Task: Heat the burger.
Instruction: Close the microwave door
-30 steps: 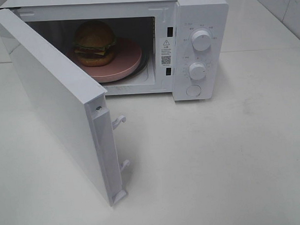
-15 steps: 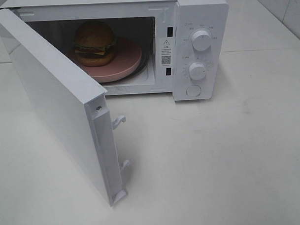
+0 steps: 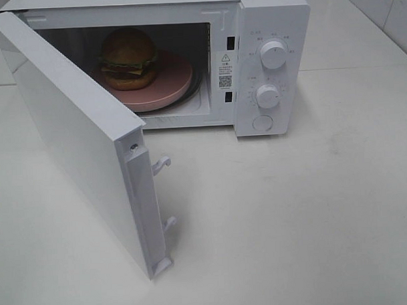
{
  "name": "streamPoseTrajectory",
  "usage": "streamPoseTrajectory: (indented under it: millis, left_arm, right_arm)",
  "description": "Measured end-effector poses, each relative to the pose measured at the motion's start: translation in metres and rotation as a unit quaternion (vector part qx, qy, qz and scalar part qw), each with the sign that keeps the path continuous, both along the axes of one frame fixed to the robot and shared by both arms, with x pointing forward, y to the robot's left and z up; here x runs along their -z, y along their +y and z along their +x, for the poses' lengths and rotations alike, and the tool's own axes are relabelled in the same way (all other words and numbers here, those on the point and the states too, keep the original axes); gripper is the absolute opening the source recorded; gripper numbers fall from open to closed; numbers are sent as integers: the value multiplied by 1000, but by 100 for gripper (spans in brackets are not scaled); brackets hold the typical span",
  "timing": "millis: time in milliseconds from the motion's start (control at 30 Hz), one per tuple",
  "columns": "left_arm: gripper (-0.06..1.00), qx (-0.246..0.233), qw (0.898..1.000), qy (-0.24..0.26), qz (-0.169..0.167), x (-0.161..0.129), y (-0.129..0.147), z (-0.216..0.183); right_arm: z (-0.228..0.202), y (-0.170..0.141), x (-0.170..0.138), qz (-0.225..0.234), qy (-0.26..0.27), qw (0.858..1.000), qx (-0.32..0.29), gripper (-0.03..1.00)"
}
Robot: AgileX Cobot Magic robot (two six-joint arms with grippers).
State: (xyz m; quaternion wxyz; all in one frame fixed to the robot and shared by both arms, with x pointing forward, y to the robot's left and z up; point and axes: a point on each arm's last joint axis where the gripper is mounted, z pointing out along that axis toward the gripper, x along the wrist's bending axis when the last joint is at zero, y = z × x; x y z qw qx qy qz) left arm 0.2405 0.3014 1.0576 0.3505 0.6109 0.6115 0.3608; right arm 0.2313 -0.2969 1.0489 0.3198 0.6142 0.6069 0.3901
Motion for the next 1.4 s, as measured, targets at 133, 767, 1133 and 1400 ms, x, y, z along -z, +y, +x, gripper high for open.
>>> streamPoseTrajectory:
  millis: [133,767,1133,1400]
  left_arm:
    - [94,0,1000,-18,0,-15,0,11]
    - [16,0,999,40,-1,-16,1,85]
    - [0,0,1000,1,-7,1,1,123]
    - [0,-5,996,-89,-10,34,2,140]
  right_arm:
    - [0,0,0,0,0,1000,0,69]
    - [0,0,0,0,0,1000,0,69]
    - [0,0,0,0,0,1000,0,69]
    - [0,0,0,0,0,1000,0,69]
